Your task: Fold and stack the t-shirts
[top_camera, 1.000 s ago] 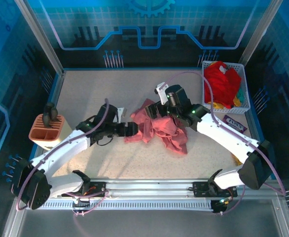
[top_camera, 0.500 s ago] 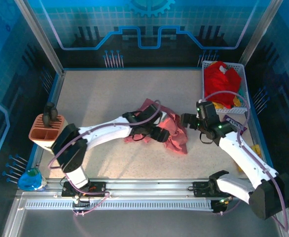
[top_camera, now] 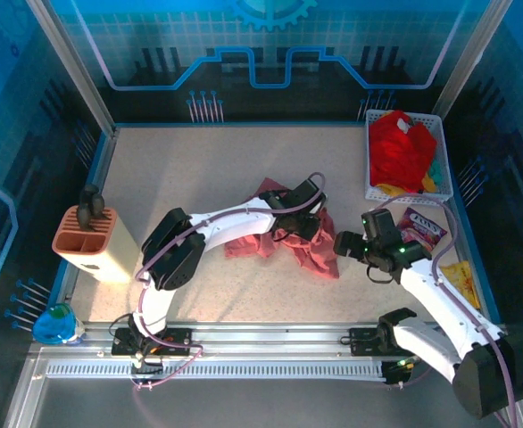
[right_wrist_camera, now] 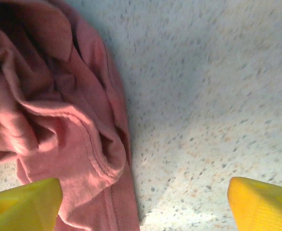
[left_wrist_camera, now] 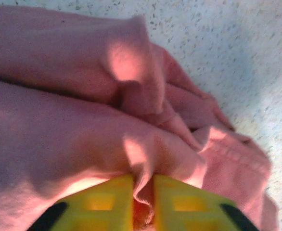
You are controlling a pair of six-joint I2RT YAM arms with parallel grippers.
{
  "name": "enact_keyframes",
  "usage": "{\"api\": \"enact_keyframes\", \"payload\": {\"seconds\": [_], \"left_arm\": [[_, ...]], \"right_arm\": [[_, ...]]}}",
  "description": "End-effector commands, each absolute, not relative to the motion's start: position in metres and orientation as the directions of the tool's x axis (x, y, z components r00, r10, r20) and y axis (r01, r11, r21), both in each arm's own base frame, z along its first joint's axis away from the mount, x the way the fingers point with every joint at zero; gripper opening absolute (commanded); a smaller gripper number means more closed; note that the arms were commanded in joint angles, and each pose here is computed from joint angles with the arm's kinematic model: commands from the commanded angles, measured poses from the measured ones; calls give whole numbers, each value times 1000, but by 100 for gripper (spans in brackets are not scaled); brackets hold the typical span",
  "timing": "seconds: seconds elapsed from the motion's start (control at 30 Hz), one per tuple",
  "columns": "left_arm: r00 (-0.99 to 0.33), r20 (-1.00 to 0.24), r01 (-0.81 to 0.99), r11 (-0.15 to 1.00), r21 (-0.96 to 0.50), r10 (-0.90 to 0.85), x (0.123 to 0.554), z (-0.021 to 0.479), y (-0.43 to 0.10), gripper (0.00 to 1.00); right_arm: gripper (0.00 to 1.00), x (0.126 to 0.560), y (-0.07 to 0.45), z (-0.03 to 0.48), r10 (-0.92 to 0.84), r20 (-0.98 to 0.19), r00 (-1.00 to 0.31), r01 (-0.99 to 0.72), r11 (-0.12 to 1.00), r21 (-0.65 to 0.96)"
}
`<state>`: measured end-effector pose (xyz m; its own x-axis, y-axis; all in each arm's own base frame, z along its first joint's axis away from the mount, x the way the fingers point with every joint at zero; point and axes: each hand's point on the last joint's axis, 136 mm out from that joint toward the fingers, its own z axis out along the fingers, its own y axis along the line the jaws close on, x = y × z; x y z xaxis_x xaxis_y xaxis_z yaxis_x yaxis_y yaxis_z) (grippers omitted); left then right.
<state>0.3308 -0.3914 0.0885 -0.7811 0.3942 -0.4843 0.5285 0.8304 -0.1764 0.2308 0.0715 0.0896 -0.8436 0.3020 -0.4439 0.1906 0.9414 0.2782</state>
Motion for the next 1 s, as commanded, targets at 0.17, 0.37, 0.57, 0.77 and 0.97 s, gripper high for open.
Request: {"api": "enact_keyframes", "payload": {"seconds": [0.17,0.37,0.57,0.77,0.97], "left_arm": [[-792,-514,475,862,-176,331,345,130,-356,0],[-790,-538,456,868,-198,293,337,155,-339,0],[-782,-563,442,874,-200,267,330,179,-323,0],[-790,-576,405,885,-229,212,319,199,-294,0],[-787,-606,337,905,-261,118,302,223,-247,0]], "right_arm": [[80,245,120,65,332,-352,-875,120,853,508],[52,263,130,58,329,-346,-879,112,846,521],[5,273,122,67,331,-380,-863,121,868,481],[0,300,105,134,284,-549,-786,65,921,385],[0,347,96,237,189,-726,-662,-12,965,262]]}}
